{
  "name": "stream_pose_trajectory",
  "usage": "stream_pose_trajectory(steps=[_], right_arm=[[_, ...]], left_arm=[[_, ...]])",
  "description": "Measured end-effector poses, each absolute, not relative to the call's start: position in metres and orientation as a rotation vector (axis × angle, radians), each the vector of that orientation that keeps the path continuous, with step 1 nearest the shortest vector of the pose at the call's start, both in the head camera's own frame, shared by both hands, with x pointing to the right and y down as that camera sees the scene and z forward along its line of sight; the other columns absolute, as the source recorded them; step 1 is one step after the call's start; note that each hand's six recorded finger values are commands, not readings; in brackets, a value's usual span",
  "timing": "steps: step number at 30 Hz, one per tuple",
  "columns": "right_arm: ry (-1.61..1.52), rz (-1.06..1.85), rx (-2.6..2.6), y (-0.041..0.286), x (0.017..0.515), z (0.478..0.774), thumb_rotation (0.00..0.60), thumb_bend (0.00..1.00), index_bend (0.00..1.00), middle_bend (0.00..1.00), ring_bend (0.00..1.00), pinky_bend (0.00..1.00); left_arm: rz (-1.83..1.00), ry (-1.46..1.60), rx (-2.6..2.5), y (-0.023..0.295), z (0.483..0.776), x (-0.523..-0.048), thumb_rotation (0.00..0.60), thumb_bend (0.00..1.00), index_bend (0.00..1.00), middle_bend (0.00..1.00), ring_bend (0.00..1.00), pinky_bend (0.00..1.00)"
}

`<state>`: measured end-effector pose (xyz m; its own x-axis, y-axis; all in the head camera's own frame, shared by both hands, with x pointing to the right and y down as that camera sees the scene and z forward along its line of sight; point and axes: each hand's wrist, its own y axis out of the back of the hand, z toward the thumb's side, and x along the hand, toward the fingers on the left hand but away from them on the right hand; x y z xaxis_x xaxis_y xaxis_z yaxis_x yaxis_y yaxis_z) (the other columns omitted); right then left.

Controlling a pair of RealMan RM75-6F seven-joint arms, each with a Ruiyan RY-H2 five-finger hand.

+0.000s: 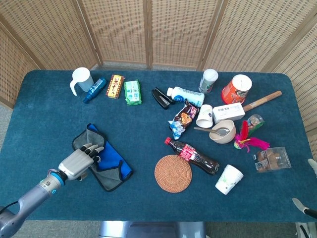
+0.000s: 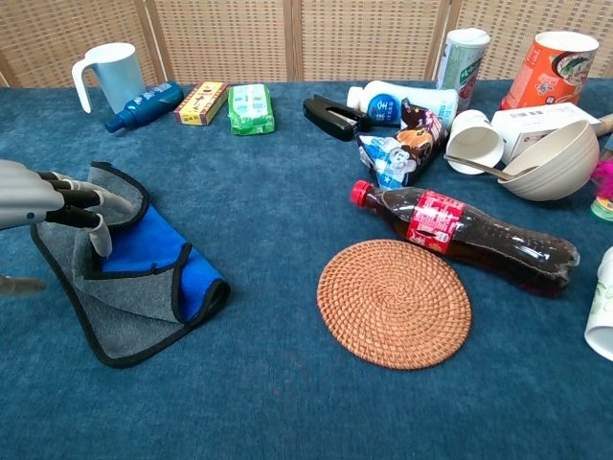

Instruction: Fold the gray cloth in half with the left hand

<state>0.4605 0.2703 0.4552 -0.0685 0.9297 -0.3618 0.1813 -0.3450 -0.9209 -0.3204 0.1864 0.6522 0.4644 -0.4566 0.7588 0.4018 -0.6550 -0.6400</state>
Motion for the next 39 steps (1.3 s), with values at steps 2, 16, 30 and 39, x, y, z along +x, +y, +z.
stream_pose_trajectory(steps=[2,16,30,39], right_arm=[[-1.218,1.471,-1.559,0.27,0.46,0.455,0.6,0.0,0.03,0.0,0.0,0.0],[-1.226,1.467,-1.56,0.27,0.461,0.453,0.6,0.0,0.03,0.0,0.0,0.0],[-1.218,1.474,-1.564,0.27,0.46,0.456,0.6,0.0,0.03,0.0,0.0,0.0],[-1.217,1.474,-1.566,0.27,0.46,0.456,0.6,0.0,0.03,0.0,0.0,0.0]], left_arm=[[-1.292,0.053,-1.891,0.186,0.65,-0.32,0.6,0.41,0.27,0.0,0.0,0.11],[-1.185,0.209,-1.846,0.152,0.645,-0.295,0.6,0.41,0.24,0.0,0.0,0.11],[-1.113,0.127,-1.811,0.147,0.68,-0.237,0.6,0.41,0.23,0.0,0.0,0.12],[-1.087,0.079,-1.816,0.149,0.678,-0.224,0.6,0.4,0.22,0.0,0.0,0.12]])
